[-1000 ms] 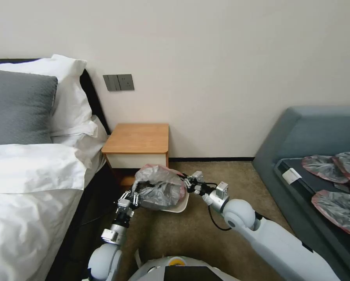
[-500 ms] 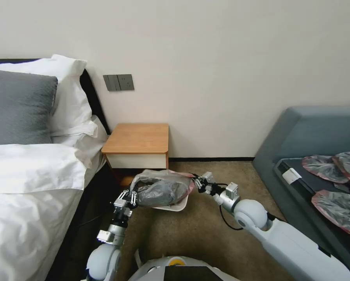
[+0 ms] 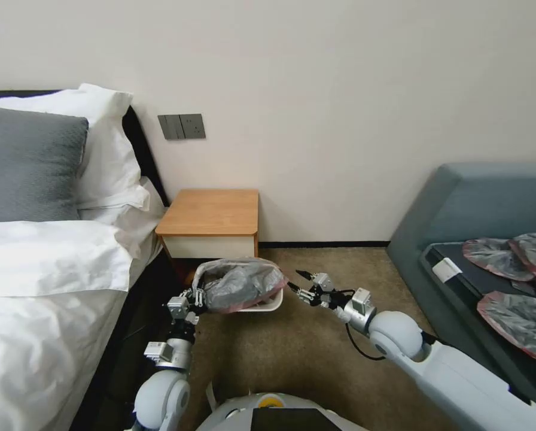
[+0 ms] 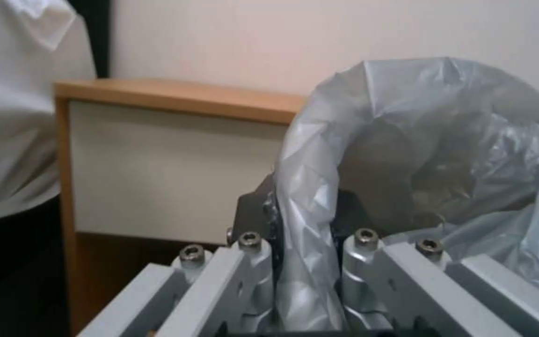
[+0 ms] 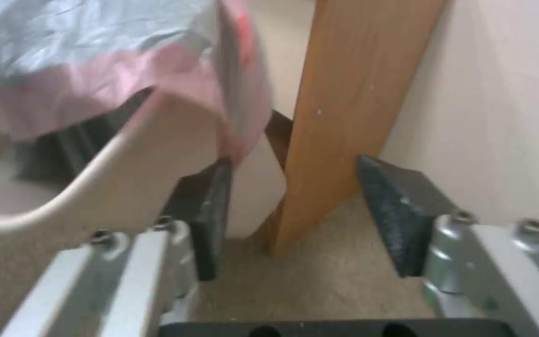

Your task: Pick up the garbage bag from the table and place it over the trash can.

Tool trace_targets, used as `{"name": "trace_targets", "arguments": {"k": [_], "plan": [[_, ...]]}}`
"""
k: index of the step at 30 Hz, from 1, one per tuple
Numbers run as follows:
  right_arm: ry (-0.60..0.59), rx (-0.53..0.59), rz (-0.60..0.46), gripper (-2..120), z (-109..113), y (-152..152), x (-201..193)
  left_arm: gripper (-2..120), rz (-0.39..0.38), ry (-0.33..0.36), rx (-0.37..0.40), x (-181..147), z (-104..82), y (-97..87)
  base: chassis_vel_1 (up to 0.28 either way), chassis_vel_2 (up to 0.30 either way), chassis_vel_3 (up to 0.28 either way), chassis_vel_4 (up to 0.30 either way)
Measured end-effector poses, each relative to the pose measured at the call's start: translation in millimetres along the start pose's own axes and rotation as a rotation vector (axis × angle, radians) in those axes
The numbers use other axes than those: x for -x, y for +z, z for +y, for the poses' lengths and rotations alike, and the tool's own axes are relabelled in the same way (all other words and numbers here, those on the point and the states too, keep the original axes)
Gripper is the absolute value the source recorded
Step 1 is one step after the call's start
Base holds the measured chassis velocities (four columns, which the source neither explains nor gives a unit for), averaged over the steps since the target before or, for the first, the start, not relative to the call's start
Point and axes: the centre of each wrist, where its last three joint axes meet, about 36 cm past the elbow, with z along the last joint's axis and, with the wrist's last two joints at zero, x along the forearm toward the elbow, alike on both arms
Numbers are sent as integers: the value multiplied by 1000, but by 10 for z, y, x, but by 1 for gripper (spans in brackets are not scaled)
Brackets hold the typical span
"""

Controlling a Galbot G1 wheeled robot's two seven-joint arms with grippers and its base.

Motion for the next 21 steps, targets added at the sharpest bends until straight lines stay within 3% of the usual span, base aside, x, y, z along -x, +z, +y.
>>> {"name": "trace_targets", "arguments": {"k": [5, 10, 12, 13, 15, 16, 17, 19, 20, 21], "plan": [[6, -41, -12, 72, -4, -10, -40, 8, 29, -24, -8, -1, -22, 2, 0, 0, 0, 0], [73, -208, -99, 94, -57, -101, -216, 8, 70, -59, -15, 3, -63, -14, 0, 0, 0, 0], [79, -185, -129, 98, 0, -137, -256, 8, 73, -65, -19, 6, -69, -15, 0, 0, 0, 0], [87, -130, -156, 99, 85, -180, -281, 8, 73, -69, -23, 10, -74, -15, 0, 0, 0, 0], [117, 123, -227, 100, 472, -375, -315, 8, 68, -74, -46, 27, -96, -10, 0, 0, 0, 0], [117, 123, -227, 100, 472, -375, -315, 8, 68, -74, -46, 27, -96, -10, 0, 0, 0, 0], [121, 193, -248, 100, 592, -433, -310, 8, 65, -76, -54, 32, -103, -1, 0, 0, 0, 0], [120, 438, -271, 100, 909, -641, -287, 7, 56, -75, -70, 43, -124, 12, 0, 0, 0, 0], [120, 438, -271, 100, 909, -641, -287, 7, 56, -75, -70, 43, -124, 12, 0, 0, 0, 0], [116, 540, -263, 100, 1016, -739, -270, 7, 52, -75, -76, 46, -132, 12, 0, 0, 0, 0]]}}
